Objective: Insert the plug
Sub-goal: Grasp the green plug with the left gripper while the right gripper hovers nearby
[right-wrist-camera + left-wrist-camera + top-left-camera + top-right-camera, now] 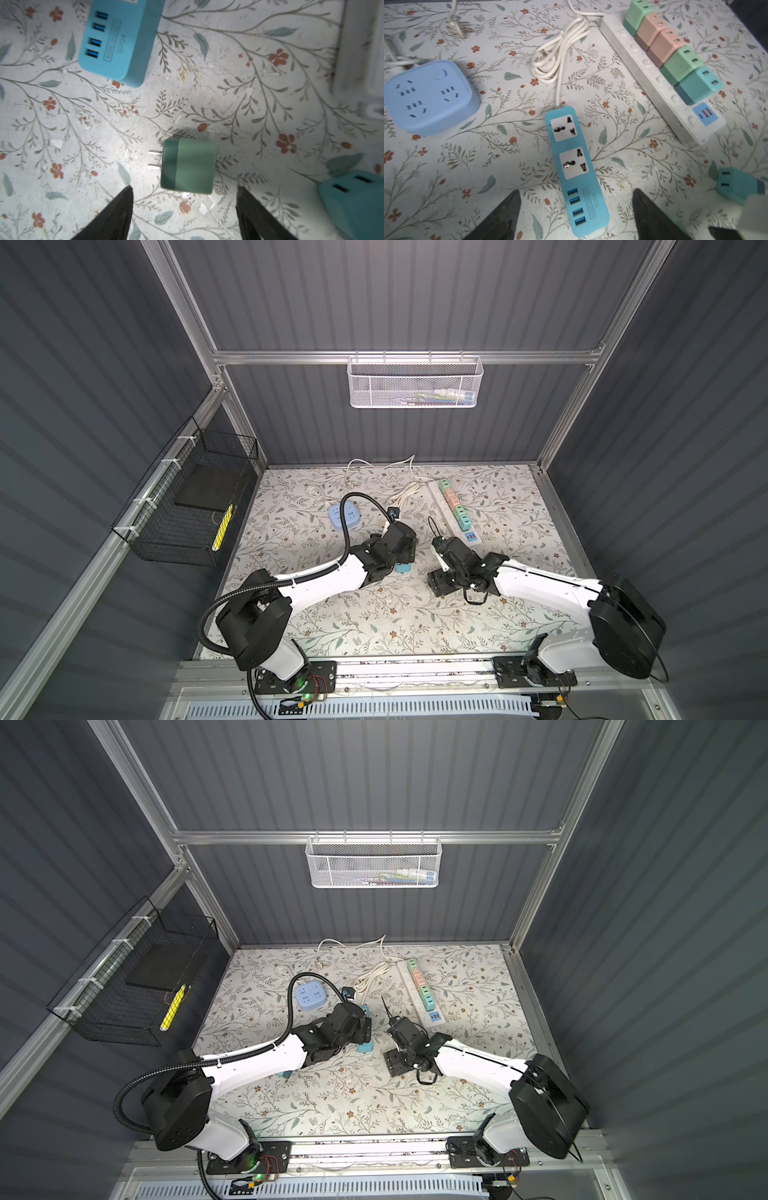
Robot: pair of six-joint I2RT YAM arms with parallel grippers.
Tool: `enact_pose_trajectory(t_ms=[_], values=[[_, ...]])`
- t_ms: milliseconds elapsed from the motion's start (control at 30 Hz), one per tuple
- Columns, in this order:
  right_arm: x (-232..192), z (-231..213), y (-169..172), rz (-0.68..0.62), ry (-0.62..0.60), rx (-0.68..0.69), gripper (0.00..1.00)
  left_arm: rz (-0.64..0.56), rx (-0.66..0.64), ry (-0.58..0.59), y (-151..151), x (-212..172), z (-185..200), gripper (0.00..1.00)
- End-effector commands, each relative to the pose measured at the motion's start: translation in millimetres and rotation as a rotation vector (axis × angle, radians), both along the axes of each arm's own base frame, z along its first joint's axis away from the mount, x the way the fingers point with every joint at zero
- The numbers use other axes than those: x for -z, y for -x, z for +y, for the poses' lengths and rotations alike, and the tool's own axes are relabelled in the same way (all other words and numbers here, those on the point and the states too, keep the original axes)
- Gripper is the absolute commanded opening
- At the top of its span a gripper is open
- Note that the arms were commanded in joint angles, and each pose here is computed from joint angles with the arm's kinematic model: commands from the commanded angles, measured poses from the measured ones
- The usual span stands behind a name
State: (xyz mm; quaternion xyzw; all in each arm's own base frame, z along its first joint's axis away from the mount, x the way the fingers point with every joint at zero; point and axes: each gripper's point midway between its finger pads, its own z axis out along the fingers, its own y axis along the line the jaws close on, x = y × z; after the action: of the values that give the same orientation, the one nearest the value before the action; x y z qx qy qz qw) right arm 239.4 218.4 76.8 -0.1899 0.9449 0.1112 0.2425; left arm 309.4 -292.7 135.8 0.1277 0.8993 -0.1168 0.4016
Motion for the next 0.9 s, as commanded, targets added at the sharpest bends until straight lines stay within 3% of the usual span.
enact_pose_trajectory(t_ms=[0, 100, 200, 267, 433, 600, 733, 867], values=[[-5, -35, -5, -0.052, 0.028, 0.131, 0.73, -0.018, 0.239, 0.057, 17, -16, -34, 0.79], [-12, -48, -10, -0.091, -0.118, 0.23, 0.73, -0.054, 0.332, 0.122, 27, -26, -47, 0.76], [-28, -64, -11, -0.182, -0.194, 0.294, 0.78, -0.058, 0.388, 0.1, 32, -23, -53, 0.71], [-36, -78, -14, -0.224, -0.205, 0.352, 0.77, -0.038, 0.438, 0.036, 36, -15, -59, 0.66], [-39, -114, -21, -0.211, -0.195, 0.501, 0.75, -0.019, 0.557, -0.162, 51, 3, -76, 0.65], [-48, -140, -24, -0.262, -0.199, 0.597, 0.68, 0.117, 0.726, -0.307, 79, 44, -94, 0.62], [-54, -141, -24, -0.274, -0.234, 0.596, 0.68, 0.18, 0.825, -0.33, 94, 60, -99, 0.64], [-48, -139, -23, -0.25, -0.237, 0.589, 0.68, 0.22, 0.838, -0.345, 95, 73, -104, 0.64]])
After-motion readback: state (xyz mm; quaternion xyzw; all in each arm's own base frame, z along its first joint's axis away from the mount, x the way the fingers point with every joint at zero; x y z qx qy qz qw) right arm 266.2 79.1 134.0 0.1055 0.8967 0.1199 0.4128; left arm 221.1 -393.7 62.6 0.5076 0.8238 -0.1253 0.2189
